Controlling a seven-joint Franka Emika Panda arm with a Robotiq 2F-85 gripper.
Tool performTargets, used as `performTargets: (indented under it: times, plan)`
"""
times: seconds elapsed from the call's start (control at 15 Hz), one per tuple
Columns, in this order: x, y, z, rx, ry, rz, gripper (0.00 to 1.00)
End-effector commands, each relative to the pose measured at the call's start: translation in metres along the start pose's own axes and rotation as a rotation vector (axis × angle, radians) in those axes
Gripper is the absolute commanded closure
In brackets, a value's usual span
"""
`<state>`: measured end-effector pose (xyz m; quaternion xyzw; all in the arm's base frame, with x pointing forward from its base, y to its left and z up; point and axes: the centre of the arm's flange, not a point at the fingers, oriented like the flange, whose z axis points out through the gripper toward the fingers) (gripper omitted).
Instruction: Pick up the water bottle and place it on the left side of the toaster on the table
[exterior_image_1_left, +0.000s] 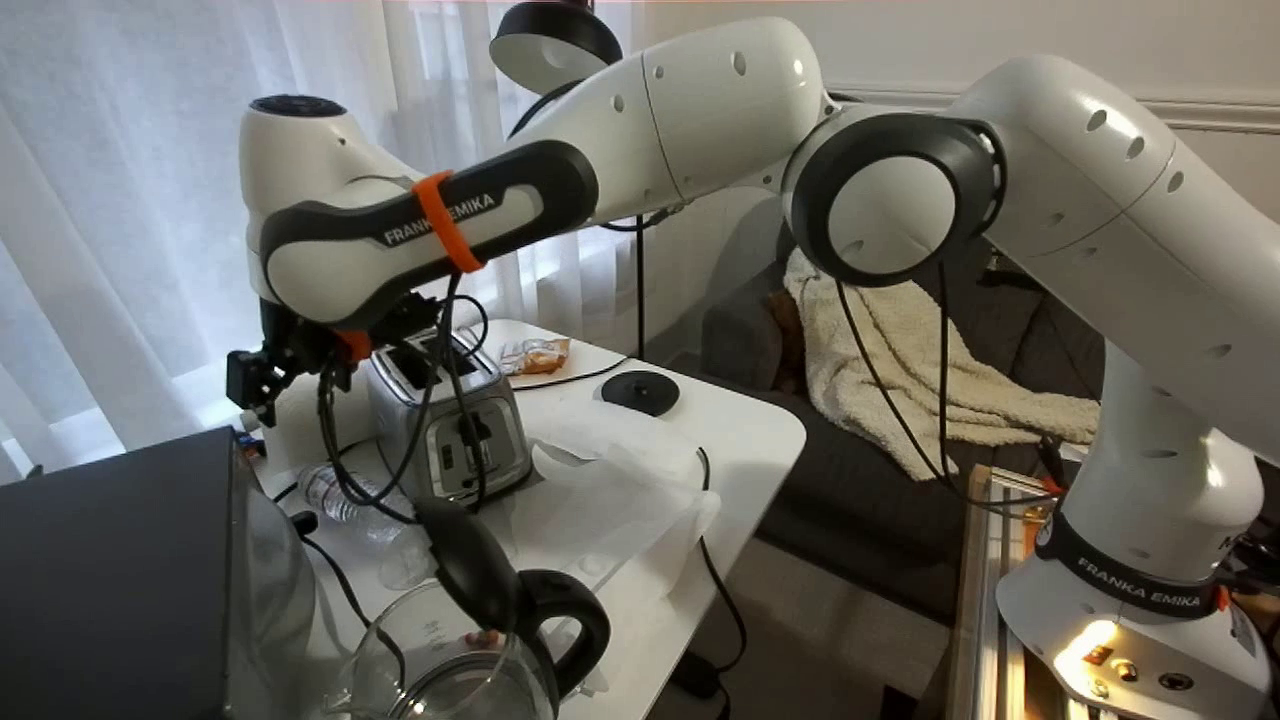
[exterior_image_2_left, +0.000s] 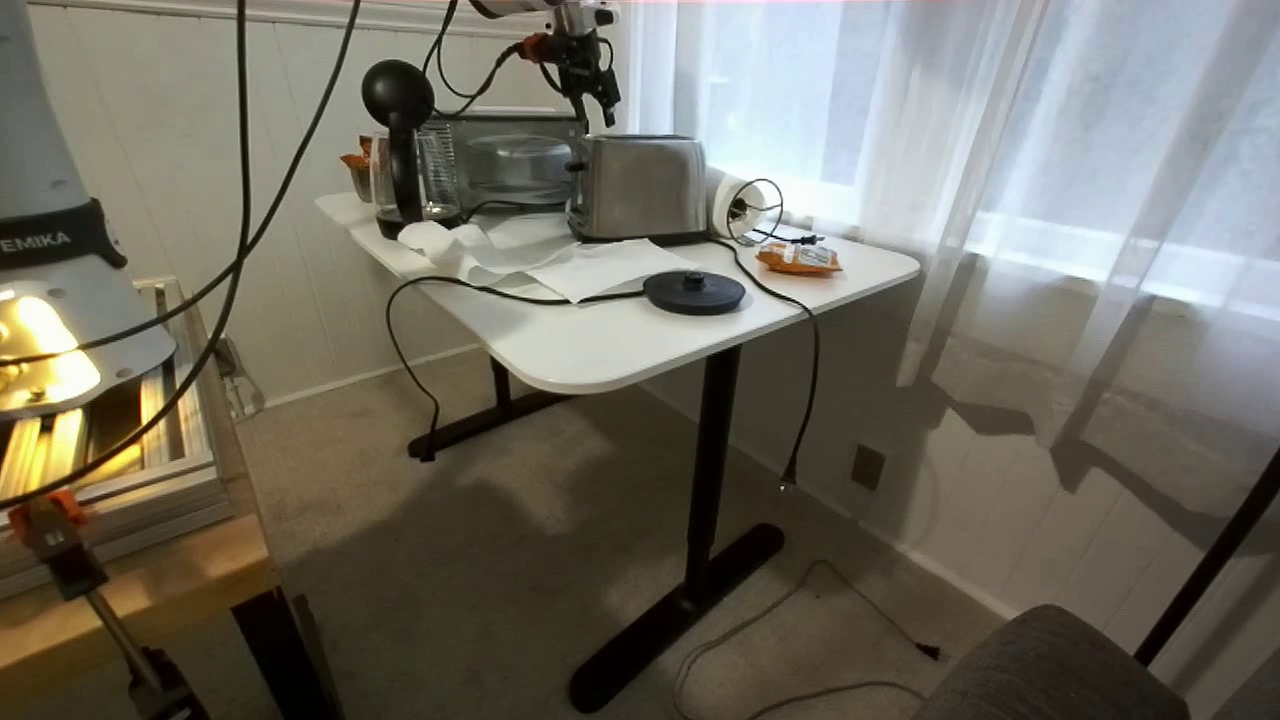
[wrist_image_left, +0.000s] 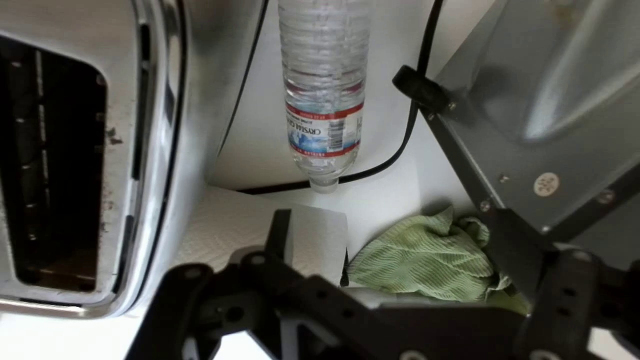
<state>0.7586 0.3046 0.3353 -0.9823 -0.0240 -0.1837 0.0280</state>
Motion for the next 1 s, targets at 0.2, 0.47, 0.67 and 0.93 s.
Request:
performTargets:
  times: [0.2, 0.47, 0.67, 0.93]
  plan:
    - [-0.016, -0.004, -0.101, -0.032, -0.089, 0.080, 0.00]
    - [-0.042, 0.022, -0.141, 0.080, -0.035, -0.076, 0.00]
    - [0.005, 0.000, -0.133, 0.075, -0.012, -0.085, 0.00]
    - [-0.001, 0.016, -0.137, 0.115, -0.022, -0.129, 0.00]
